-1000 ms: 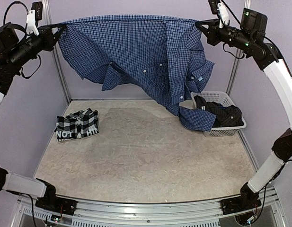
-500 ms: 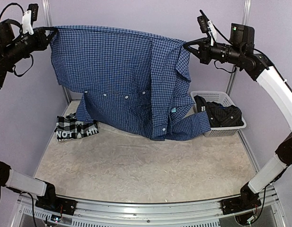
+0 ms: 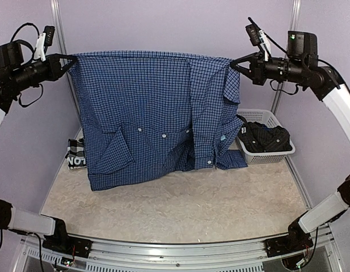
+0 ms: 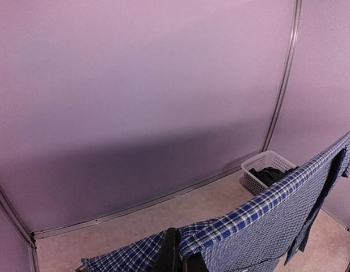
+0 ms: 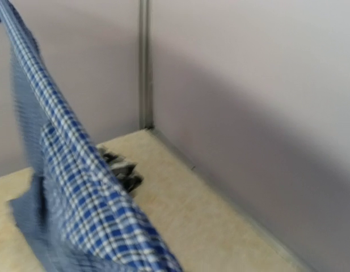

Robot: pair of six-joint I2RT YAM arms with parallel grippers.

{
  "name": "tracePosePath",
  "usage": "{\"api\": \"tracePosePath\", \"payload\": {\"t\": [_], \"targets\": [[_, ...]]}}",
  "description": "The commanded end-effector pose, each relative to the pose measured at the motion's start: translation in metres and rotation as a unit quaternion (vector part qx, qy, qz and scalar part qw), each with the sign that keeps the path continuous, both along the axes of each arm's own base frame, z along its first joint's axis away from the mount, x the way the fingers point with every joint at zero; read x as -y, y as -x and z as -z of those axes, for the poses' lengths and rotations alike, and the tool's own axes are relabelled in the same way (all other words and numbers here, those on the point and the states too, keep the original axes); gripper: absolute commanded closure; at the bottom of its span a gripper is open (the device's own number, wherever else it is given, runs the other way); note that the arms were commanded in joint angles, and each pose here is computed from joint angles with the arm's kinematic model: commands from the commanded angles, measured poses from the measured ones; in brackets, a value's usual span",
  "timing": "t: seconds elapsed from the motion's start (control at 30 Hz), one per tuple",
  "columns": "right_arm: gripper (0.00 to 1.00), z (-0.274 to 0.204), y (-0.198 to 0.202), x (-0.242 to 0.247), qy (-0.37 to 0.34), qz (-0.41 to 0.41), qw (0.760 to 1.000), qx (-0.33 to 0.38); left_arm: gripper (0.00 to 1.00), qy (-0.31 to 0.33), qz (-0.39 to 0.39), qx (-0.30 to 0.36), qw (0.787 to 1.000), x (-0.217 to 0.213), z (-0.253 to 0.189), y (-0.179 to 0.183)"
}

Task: Fold and stack the long sleeve shirts
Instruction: Flatten out the crumpled shirt at the center of the board.

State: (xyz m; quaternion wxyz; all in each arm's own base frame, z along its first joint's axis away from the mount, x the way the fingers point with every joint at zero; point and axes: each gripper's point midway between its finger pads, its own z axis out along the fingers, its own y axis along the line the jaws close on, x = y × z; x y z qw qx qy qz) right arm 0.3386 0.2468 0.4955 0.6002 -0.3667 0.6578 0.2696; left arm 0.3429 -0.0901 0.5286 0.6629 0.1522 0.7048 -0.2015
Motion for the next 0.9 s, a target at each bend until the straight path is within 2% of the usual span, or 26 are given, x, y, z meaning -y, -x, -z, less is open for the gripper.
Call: {"api": "tracePosePath", "payload": {"t": [0.0,0.1,0.2,0.3,0.37,0.47,0.6,0.7,0.77,0.87], "targets": [[1.00,-0.001,0.036,0.069,0.020,0.097,0.993,-0.059,1.00,-0.005,-0.076,0.060,0.995,-0.038,-0.025,0.042],[1.00,0.013,0.061,0.067,0.030,0.069,0.993,-0.092,1.00,-0.025,-0.024,0.031,0.999,-0.015,0.003,0.054],[1.00,0.011,0.085,0.070,0.024,0.052,0.994,-0.094,1.00,-0.049,0.040,0.036,0.997,0.017,0.013,0.076],[1.00,0.008,0.088,0.070,0.021,0.047,0.994,-0.092,1.00,-0.056,0.056,0.033,0.996,0.027,0.017,0.081],[1.00,0.013,0.070,0.074,0.031,0.080,0.992,-0.097,1.00,-0.054,0.034,0.012,0.998,0.024,0.026,0.061],[1.00,0.034,0.011,0.094,0.065,0.191,0.973,-0.108,1.00,-0.052,-0.004,-0.011,0.999,0.017,0.035,0.021],[1.00,0.037,-0.071,0.114,0.077,0.272,0.955,-0.090,1.00,-0.030,-0.059,-0.041,0.997,0.001,0.041,-0.065],[1.00,0.009,-0.123,0.121,0.057,0.303,0.950,-0.043,1.00,-0.010,-0.096,-0.037,0.995,-0.015,0.026,-0.121],[1.00,-0.046,-0.133,0.126,0.013,0.309,0.951,0.026,1.00,0.011,-0.116,-0.004,0.993,-0.025,0.000,-0.137],[1.00,-0.092,-0.134,0.132,-0.037,0.307,0.946,0.096,1.00,0.036,-0.122,0.068,0.990,-0.031,-0.055,-0.132]]}}
